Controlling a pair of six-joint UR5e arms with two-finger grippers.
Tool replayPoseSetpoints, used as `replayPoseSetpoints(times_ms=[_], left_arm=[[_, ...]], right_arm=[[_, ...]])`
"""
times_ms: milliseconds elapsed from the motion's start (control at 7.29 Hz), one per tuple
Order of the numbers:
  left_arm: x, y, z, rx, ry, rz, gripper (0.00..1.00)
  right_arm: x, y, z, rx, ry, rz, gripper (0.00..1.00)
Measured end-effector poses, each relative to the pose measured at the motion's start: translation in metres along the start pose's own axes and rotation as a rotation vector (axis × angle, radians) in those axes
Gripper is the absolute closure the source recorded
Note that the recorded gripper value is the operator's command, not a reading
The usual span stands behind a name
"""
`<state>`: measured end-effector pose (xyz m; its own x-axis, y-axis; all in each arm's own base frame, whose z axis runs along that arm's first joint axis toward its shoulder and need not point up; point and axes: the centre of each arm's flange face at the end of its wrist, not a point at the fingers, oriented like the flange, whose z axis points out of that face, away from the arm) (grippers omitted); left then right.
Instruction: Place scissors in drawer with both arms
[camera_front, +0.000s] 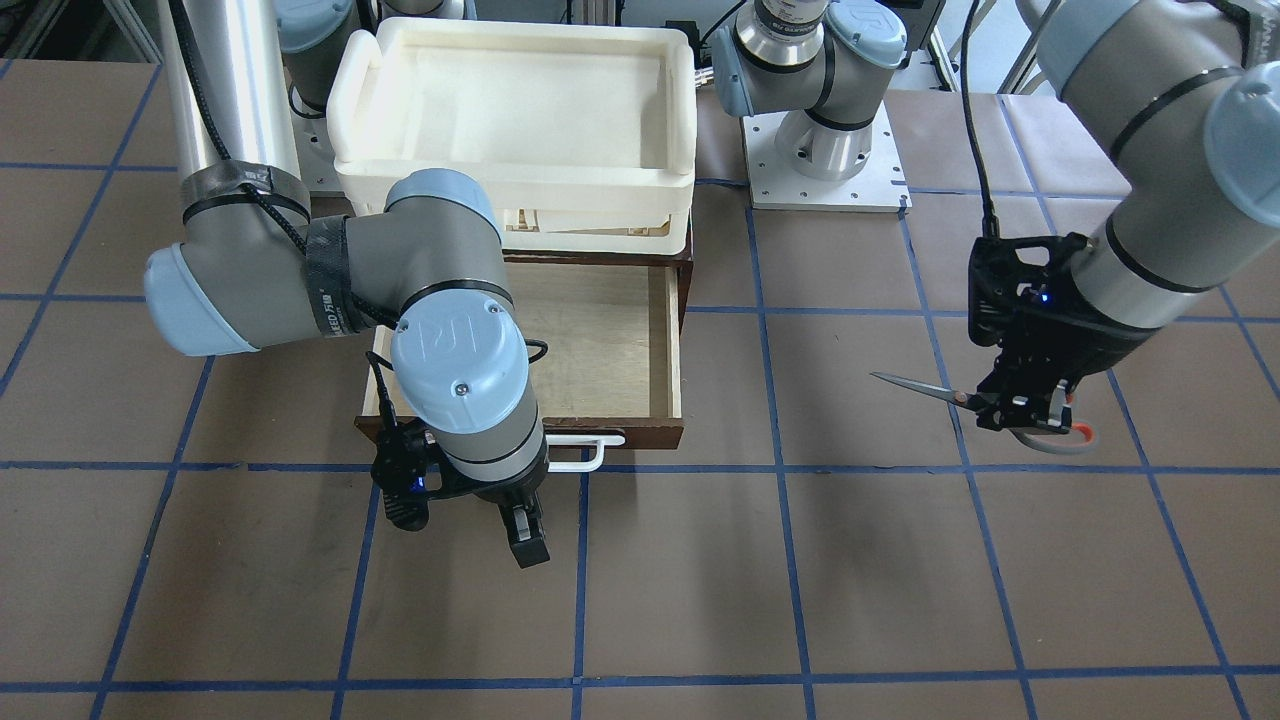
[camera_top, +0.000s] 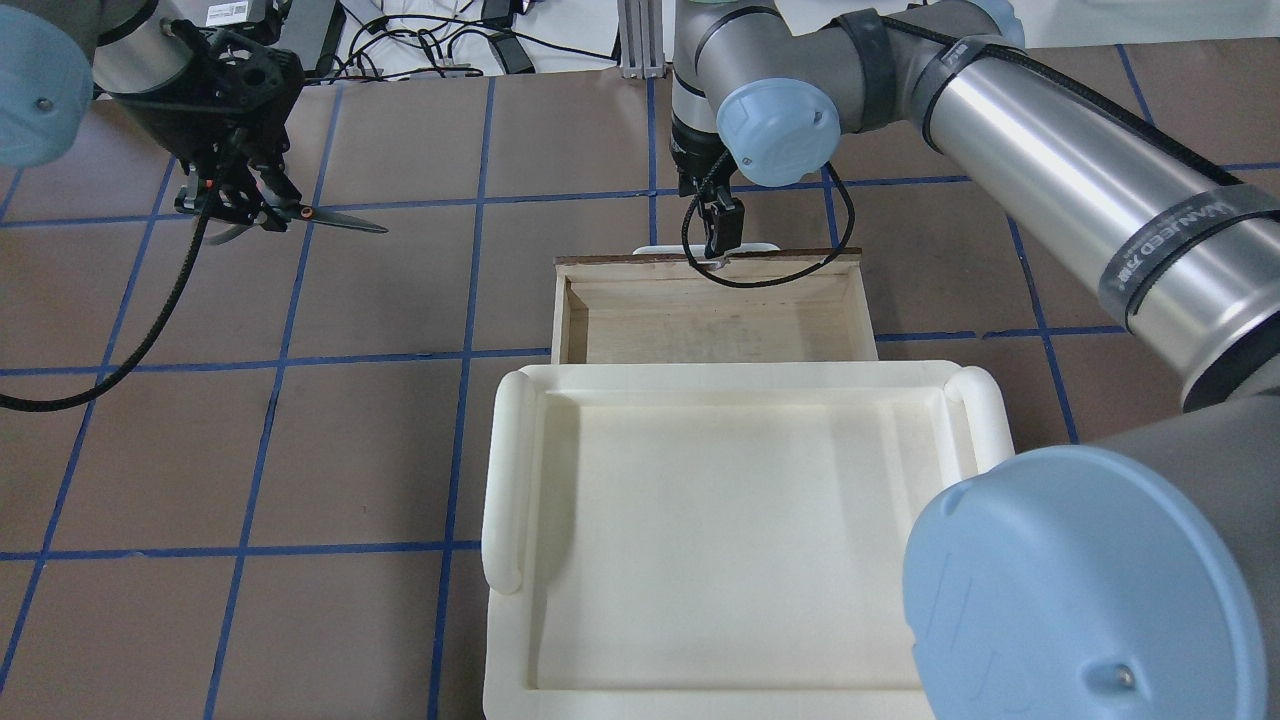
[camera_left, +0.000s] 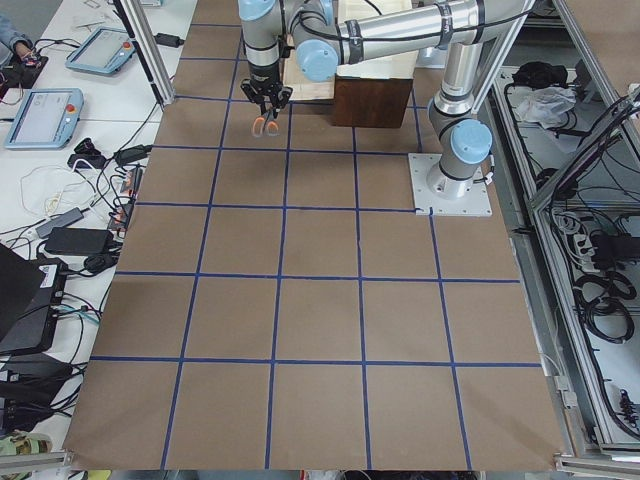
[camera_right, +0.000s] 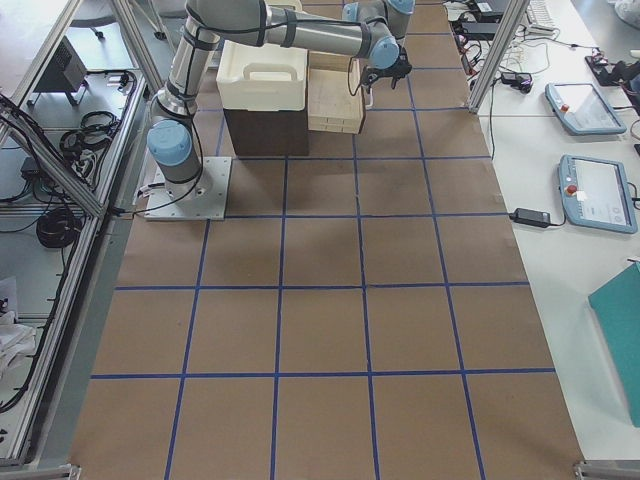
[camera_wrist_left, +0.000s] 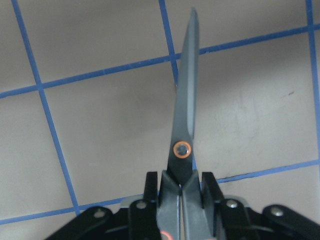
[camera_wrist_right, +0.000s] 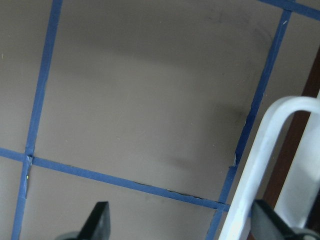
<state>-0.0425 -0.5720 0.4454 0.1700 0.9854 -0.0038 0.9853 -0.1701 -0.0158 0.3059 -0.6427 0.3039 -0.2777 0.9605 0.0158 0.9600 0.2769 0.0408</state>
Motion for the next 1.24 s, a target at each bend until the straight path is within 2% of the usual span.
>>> replayPoseSetpoints(times_ms=[412, 549, 824, 1235], left_arm=[[0.014, -0.029, -0.009, 0.057, 0.037, -0.142, 1.00], [0.016, -0.037, -0.010, 0.063, 0.041, -0.156, 1.00], [0.021, -0.084, -0.014, 0.037, 0.056, -0.149, 1.00], [0.036, -0.193, -0.011, 0.002, 0.073, -0.211, 1.00]], right_arm=[[0.010, 0.001, -0.025, 0.003, -0.012, 0.000, 0.00], [0.019, 0.000, -0.046, 0.008, -0.014, -0.030, 0.00], [0.038, -0.012, -0.085, 0.028, -0.022, -0.222, 0.00], [0.055, -0.066, -0.131, 0.087, -0.054, -0.573, 0.00]])
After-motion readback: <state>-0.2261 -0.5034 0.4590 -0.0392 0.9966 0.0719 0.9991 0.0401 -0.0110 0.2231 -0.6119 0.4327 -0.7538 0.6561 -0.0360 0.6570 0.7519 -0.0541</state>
